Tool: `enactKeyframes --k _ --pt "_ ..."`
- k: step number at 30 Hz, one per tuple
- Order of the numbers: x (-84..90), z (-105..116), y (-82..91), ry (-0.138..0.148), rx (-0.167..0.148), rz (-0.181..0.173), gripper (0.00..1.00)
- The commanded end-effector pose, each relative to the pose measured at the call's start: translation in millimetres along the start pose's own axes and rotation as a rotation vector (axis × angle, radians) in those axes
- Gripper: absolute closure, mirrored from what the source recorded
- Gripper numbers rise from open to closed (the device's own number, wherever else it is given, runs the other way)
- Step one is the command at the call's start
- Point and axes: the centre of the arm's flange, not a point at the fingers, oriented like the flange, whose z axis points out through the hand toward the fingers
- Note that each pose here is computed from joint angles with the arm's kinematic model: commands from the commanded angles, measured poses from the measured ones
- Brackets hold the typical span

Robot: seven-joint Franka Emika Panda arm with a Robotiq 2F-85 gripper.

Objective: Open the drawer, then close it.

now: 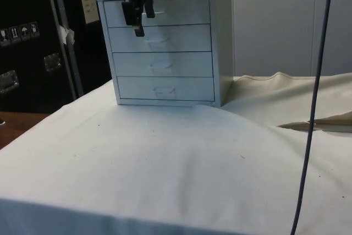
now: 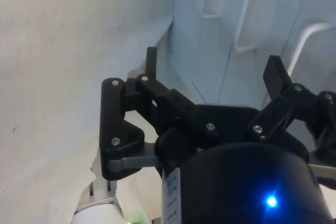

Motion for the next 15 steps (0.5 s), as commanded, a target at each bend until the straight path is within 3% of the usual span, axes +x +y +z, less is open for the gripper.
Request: enactKeyframes --k 1,15 --pt "0.0 0.1 0.6 0.0 0.0 0.001 0.0" --pt "0.5 -1.5 1.7 0.002 -0.002 0.003 0.0"
